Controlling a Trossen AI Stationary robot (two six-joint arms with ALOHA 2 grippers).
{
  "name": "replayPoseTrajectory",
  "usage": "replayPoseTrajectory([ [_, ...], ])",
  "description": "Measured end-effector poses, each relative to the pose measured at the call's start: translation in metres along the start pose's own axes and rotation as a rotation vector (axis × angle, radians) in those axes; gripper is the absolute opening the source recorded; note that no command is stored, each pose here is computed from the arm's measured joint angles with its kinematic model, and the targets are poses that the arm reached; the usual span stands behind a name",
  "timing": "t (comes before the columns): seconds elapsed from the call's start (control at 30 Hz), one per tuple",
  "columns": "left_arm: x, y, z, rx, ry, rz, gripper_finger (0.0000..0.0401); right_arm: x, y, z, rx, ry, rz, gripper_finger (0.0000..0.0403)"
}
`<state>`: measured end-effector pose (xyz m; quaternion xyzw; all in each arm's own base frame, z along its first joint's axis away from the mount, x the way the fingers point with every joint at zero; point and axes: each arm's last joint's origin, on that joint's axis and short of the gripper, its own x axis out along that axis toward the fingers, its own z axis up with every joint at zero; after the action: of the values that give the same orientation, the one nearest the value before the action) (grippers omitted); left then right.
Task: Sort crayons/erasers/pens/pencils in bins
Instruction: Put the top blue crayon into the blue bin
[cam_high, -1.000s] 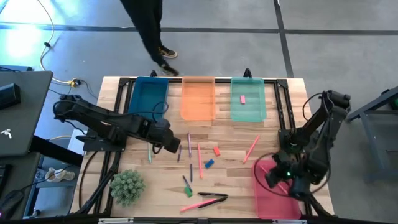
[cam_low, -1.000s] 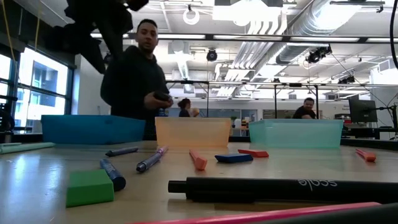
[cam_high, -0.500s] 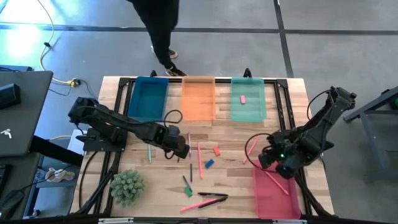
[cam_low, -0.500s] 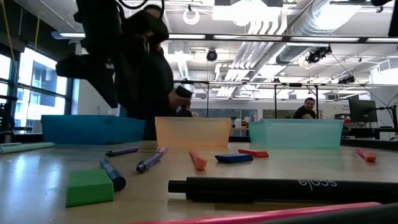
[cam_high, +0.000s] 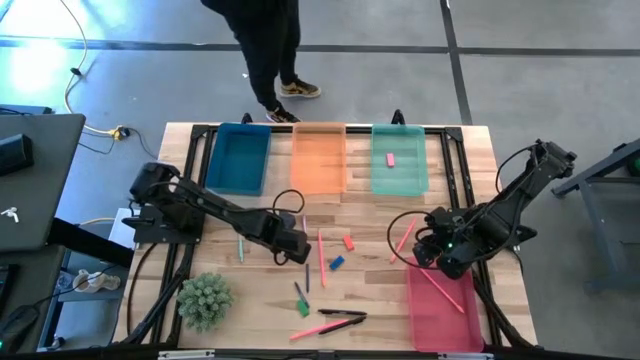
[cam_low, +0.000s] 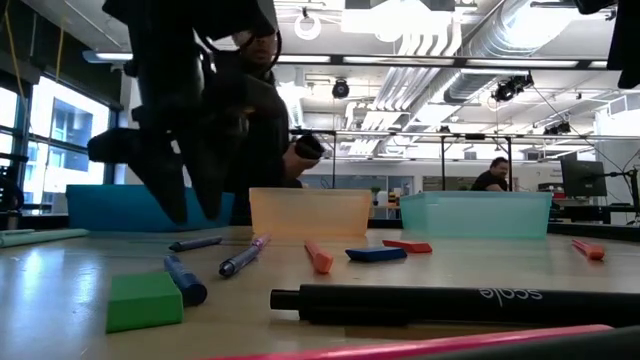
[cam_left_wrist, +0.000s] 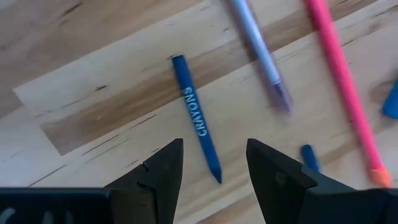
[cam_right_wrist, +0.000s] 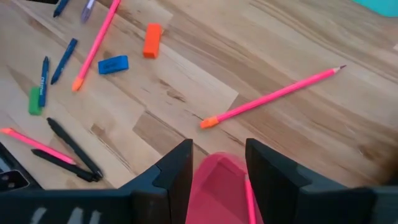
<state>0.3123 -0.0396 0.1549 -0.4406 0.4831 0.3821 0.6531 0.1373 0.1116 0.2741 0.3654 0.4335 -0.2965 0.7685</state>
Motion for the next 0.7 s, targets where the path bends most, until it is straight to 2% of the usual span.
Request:
replayPoseTrajectory([
  [0.2,0.018,0.0,-0.006,0.009,0.018,0.05,0.0165,0.0,0.0,0.0,-0.001,0.001,-0.005,0.0142],
  [0.47,0.026,0.0,-0.01,0.024,0.024,0.089,0.0163,0.0,-0.001,0.0,-0.005,0.0,-0.012,0.0142],
  [0.7,0.027,0.002,-0.011,0.059,0.027,0.109,0.0111,0.0,-0.001,0.0,-0.004,-0.004,-0.012,0.0142],
])
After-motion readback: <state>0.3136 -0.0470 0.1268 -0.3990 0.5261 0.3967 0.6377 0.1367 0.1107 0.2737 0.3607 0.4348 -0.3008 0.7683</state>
